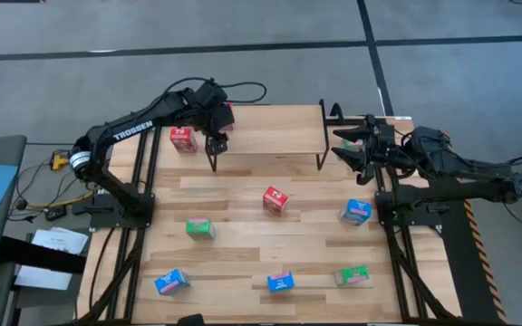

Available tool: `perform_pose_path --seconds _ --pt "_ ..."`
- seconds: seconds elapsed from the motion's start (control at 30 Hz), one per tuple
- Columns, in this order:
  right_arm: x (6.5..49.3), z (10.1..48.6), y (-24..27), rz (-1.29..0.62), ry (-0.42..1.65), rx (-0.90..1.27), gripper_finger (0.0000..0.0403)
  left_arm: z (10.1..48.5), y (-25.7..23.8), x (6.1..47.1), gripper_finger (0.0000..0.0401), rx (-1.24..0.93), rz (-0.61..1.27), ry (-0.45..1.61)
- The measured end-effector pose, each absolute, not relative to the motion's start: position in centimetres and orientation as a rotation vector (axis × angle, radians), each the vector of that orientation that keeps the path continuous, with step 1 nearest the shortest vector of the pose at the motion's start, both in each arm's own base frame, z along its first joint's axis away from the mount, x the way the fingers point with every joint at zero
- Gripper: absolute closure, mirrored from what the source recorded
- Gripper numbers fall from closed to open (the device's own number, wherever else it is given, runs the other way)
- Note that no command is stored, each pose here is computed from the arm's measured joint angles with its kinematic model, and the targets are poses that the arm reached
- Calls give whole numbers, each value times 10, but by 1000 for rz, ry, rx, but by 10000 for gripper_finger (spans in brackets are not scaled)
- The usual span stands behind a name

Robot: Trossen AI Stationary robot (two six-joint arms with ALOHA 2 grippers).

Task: Stack cereal on shelf
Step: Put the middle left red cereal box on the shelf

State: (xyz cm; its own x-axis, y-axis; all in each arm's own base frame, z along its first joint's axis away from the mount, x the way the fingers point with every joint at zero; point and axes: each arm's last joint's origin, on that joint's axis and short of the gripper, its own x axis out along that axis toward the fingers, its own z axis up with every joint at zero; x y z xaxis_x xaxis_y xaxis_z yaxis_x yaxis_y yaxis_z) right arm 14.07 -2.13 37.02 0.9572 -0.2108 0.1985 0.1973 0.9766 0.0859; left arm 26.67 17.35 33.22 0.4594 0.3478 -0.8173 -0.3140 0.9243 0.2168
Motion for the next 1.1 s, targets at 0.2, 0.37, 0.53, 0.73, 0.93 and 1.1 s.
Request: perform_pose_path --seconds 0.2,0.37,0.53,0.73,0.93,1.1 --pt "141 370 -21 -207 -208 66 137 332 176 272 177 73 420 987" --pt "141 370 -21 -207 -208 65 137 333 176 272 177 83 441 991" --pt "141 370 -21 -207 -208 65 137 333 176 273 177 71 451 973" --pt "141 370 -21 -207 -208 65 137 336 177 276 177 70 449 931" --pt "141 370 -21 -207 -208 65 137 336 178 276 177 98 492 941" --pt "141 370 -21 -207 -208 65 137 338 179 277 177 105 500 918"
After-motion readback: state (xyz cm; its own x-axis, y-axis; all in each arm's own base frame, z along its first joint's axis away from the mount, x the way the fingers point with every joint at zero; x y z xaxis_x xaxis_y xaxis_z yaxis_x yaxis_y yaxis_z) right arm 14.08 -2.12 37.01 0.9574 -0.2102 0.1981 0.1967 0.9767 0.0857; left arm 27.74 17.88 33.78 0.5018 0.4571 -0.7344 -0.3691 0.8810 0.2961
